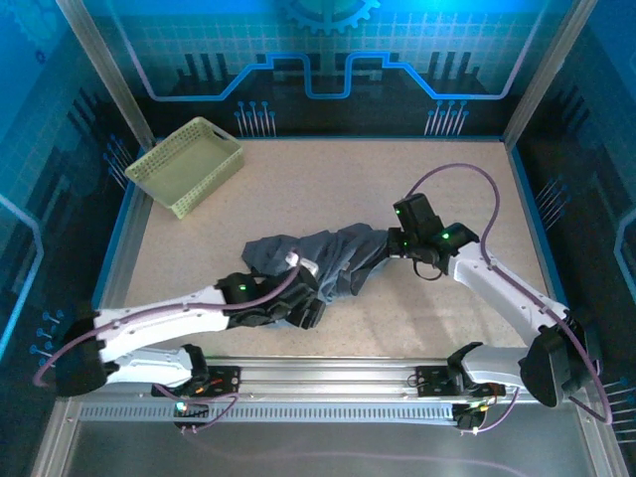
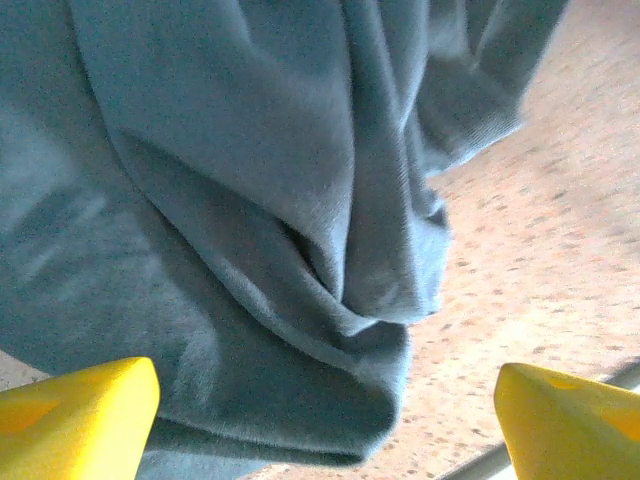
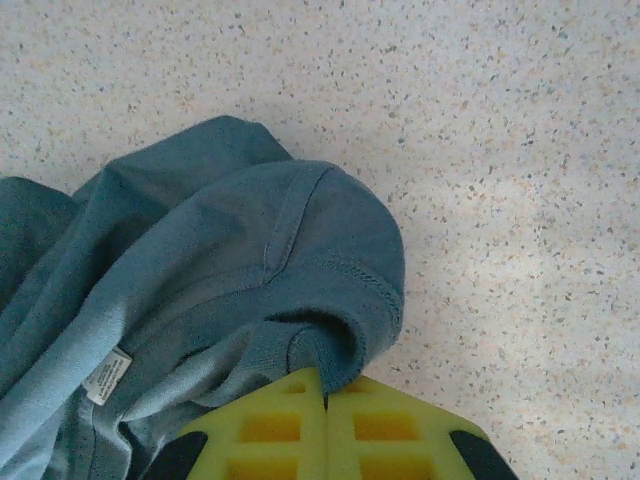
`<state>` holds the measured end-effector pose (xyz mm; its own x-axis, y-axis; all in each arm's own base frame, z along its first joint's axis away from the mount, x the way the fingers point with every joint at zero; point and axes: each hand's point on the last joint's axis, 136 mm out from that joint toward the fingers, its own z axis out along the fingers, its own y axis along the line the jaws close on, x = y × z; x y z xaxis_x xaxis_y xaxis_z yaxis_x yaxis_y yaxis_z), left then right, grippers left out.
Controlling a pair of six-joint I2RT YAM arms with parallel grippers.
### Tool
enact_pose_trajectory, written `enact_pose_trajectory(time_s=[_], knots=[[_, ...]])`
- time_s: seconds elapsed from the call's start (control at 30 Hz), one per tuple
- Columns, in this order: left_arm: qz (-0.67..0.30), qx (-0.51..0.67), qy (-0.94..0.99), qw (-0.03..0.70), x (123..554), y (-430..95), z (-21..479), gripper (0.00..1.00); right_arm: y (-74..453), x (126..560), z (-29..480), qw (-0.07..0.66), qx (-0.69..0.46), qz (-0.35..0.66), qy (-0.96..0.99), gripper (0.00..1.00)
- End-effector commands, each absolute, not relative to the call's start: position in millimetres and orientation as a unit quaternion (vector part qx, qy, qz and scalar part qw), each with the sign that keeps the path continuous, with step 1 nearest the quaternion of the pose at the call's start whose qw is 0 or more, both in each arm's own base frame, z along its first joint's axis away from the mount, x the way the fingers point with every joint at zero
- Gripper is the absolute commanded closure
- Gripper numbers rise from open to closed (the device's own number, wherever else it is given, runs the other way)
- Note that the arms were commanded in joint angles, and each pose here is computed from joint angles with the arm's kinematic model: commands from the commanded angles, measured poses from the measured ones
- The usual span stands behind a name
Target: Fold the inside-out t-shirt
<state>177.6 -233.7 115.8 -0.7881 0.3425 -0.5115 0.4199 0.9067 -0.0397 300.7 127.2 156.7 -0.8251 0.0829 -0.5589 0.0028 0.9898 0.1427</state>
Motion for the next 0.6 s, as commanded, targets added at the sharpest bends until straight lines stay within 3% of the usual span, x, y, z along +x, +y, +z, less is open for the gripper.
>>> enact_pose_trajectory(time_s=[0.0, 0.13, 0.23, 0.3, 0.37, 0.57], knots=[[-0.014, 0.202, 0.944, 0.262, 184.4, -231.1, 100.6, 0.08, 124.5, 311.5, 181.2, 0.324, 0.041, 0.079, 0.942, 0.99], [0.039, 0.194, 0.945, 0.258, 195.4, -231.1, 83.3, 0.09, 125.6, 310.5, 190.8, 0.332, 0.044, 0.09, 0.938, 0.99], [0.065, 0.188, 0.944, 0.264, 205.8, -226.1, 83.8, 0.33, 110.6, 306.7, 200.7, 0.346, 0.061, 0.066, 0.934, 1.0], [0.063, 0.183, 0.942, 0.274, 212.0, -221.4, 91.5, 0.64, 92.1, 301.8, 210.6, 0.358, 0.078, 0.04, 0.93, 1.0], [0.043, 0.176, 0.938, 0.294, 218.9, -219.0, 107.6, 0.83, 72.8, 295.4, 223.6, 0.371, 0.095, 0.023, 0.923, 1.0], [-0.113, 0.154, 0.897, 0.399, 247.7, -227.8, 213.4, 0.98, 39.2, 268.9, 300.7, 0.442, 0.109, 0.031, 0.89, 1.0]])
